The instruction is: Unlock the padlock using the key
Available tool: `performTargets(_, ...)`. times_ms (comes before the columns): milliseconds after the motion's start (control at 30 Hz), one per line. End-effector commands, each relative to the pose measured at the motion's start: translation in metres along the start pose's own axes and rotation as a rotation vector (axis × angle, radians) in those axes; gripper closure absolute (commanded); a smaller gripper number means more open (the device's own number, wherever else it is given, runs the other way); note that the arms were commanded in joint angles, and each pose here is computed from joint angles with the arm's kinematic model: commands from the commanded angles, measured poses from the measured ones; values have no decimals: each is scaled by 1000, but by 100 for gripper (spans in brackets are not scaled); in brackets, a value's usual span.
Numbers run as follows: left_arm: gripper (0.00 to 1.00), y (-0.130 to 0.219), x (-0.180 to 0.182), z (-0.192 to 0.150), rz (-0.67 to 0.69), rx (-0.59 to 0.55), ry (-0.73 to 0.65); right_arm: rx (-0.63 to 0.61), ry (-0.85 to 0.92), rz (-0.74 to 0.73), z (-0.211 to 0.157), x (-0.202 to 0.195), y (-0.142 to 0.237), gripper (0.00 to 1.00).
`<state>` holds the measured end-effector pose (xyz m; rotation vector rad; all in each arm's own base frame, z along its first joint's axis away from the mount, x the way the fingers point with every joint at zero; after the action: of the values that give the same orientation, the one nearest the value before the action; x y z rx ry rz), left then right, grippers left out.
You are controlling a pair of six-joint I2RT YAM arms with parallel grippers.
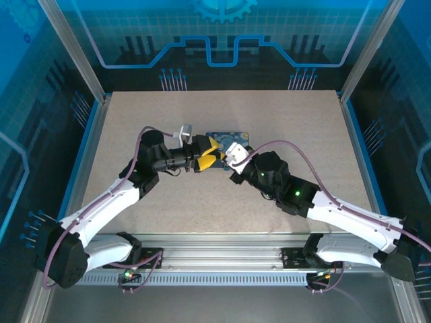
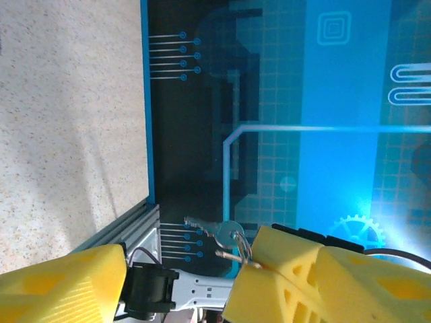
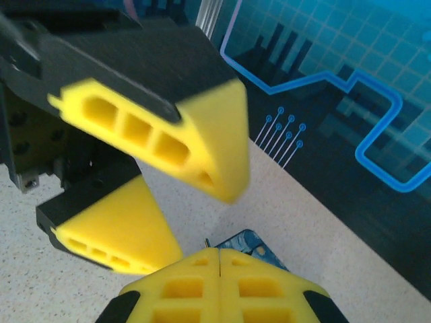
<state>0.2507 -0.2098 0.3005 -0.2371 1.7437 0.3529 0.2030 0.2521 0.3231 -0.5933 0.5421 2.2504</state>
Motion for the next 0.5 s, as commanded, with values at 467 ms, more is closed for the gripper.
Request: performTargets(467,61,-8,-11,-2,-26,48,55,-13,138,-22,-1,16,-2,100)
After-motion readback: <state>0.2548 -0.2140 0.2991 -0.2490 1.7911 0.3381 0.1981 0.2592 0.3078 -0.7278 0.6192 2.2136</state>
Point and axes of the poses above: each hand's point on the last joint's axis, 136 mm out from that joint toward the fingers, its own y axis back along the fingers, its own x axis along the line the jaws close on, z = x × y, the point moved 6 cm from there along y, back along the fingers, and after that the axes turned 13 degrees about y, right-handed, at the moved point
